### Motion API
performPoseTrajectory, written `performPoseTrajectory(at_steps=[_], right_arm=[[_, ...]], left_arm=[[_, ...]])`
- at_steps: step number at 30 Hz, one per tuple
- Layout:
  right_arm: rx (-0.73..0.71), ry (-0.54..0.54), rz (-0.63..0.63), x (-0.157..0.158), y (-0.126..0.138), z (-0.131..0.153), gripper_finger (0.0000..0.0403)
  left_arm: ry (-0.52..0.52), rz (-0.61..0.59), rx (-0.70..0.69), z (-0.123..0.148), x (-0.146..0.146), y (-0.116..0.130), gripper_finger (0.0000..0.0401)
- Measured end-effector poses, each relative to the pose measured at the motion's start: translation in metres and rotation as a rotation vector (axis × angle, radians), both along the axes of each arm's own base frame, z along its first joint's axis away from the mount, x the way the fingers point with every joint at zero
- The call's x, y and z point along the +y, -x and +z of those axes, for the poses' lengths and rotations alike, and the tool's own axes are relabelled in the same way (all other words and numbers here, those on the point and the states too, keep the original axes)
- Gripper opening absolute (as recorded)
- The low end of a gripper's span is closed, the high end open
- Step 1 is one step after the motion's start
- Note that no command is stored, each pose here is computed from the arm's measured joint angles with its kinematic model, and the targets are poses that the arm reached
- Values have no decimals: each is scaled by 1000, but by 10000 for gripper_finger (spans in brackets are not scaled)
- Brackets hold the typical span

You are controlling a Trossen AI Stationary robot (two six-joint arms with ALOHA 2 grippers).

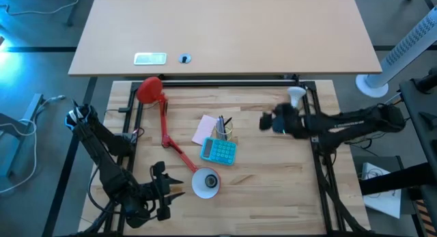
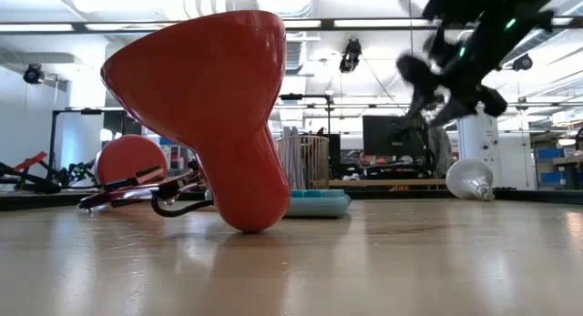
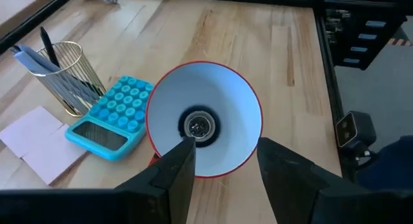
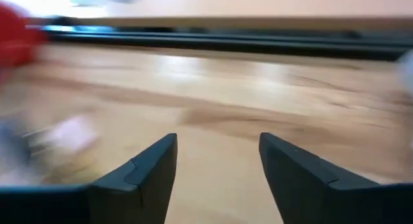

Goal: Screw lightbulb
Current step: Return to Home Position

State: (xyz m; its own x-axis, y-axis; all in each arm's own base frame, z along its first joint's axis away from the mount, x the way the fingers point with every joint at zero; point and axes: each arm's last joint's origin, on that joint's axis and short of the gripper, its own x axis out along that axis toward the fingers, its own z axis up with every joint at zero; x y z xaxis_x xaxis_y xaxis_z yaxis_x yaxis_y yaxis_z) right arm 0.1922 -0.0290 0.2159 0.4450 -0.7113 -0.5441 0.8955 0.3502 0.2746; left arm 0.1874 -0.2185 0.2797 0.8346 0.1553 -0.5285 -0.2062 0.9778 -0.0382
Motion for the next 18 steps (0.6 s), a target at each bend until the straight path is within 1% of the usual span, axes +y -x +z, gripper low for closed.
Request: performPoseTrajectory(at_steps=[1, 3, 6, 9, 11, 13, 15, 18], right_arm=[[-29, 27, 45, 12, -2, 3, 212], [-72, 74, 142, 38, -7, 6, 206], [-78, 123, 282, 69, -11, 4, 197], [-37, 156, 377, 93, -14, -7, 190], [-3, 176, 414, 105, -16, -17, 186], [35, 195, 422, 114, -18, -29, 181], [70, 210, 415, 120, -21, -44, 177], [121, 231, 416, 127, -27, -65, 170]], left_arm=[[10, 5, -3, 0, 0, 0, 158], [68, 26, -24, 1, -2, -1, 158], [43, 24, -29, 3, 2, -6, 158], [33, 83, -33, 5, 17, -20, 158], [21, 99, -5, 5, 29, -32, 158], [38, 82, 46, 4, 43, -47, 158], [62, 41, 74, 4, 58, -62, 158], [58, -55, 51, 5, 79, -84, 158]])
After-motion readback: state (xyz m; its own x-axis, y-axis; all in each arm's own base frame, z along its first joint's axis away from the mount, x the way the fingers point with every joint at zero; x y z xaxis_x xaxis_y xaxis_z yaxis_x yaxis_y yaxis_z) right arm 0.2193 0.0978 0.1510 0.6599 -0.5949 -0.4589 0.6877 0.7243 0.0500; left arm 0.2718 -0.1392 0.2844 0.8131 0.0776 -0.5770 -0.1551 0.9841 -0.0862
